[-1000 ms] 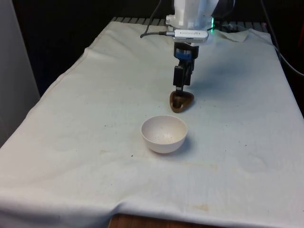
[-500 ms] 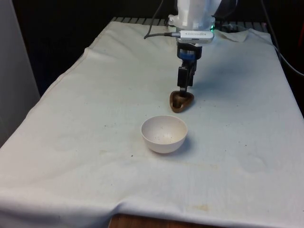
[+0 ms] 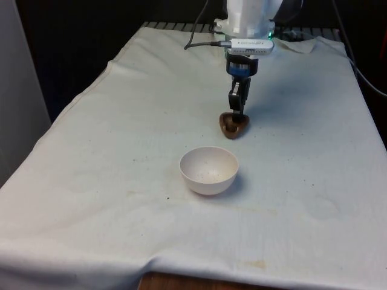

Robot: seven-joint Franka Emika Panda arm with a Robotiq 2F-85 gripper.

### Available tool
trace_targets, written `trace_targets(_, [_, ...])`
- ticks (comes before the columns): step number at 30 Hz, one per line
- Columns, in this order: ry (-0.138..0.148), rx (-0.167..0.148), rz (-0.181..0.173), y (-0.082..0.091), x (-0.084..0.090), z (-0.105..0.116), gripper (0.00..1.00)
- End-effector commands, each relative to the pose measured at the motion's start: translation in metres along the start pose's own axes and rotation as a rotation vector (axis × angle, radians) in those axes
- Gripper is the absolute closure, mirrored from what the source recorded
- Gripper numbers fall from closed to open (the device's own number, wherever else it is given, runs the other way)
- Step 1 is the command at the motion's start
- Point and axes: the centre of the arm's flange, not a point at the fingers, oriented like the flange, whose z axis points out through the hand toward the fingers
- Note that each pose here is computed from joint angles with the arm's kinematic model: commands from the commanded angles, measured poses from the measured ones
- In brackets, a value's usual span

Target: Pour the coffee beans from the cup into the bowl.

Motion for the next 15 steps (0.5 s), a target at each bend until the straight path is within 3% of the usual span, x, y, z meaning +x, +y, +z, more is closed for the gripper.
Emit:
trace_targets(1, [-0.007, -0.002, -0.002, -0.001, -0.002, -0.001, 0.91])
trace_targets(3, [-0.006, -0.002, -0.006, 0.0, -0.001, -0.005, 1.0])
trace_targets(7, [-0.002, -0.002, -0.02, 0.003, 0.002, -0.017, 1.0])
trace_targets(8, [0.001, -0.005, -0.012, 0.002, 0.002, -0.009, 1.0])
trace_targets(9, [-0.002, 0.003, -0.023, 0.005, 0.003, -0.023, 1.0])
trace_targets(15, [-0.002, 0.009, -0.029, 0.018, 0.008, -0.045, 1.0])
